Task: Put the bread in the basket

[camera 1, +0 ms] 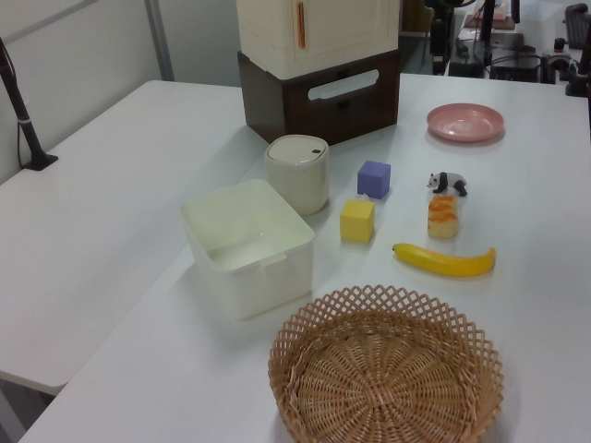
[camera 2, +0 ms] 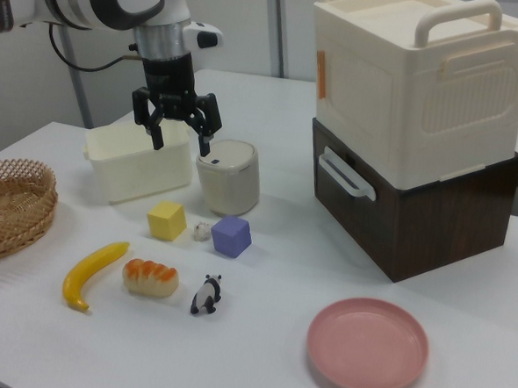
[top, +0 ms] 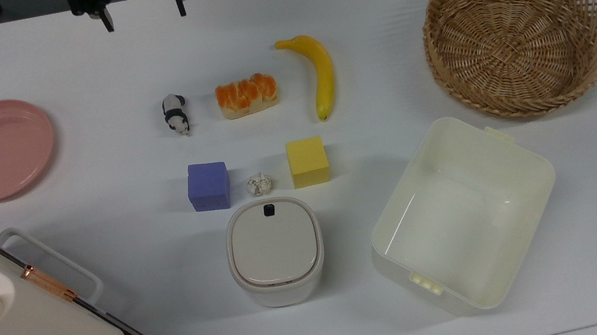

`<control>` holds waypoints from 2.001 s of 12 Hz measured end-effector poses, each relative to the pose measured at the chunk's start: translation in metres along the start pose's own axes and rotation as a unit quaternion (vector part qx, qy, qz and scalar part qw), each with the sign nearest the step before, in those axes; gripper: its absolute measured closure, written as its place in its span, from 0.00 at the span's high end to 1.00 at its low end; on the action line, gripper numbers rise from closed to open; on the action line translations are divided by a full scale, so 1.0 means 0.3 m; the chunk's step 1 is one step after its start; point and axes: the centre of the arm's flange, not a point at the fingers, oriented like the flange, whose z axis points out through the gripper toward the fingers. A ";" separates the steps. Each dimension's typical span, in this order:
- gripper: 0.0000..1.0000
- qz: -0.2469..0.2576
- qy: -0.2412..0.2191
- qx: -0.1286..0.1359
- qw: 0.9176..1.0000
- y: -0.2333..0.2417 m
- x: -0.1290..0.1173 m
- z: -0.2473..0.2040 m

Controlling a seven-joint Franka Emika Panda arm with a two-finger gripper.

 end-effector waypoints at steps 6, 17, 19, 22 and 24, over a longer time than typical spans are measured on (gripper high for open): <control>1.00 -0.145 -0.011 0.002 0.989 -0.082 0.039 0.041; 1.00 -0.338 -0.008 -0.015 0.941 -0.248 0.088 0.332; 1.00 -0.369 -0.014 -0.036 0.929 -0.323 0.076 0.446; 1.00 -0.432 -0.037 -0.045 0.900 -0.397 0.034 0.616; 1.00 -0.501 -0.059 -0.034 0.863 -0.401 0.001 0.688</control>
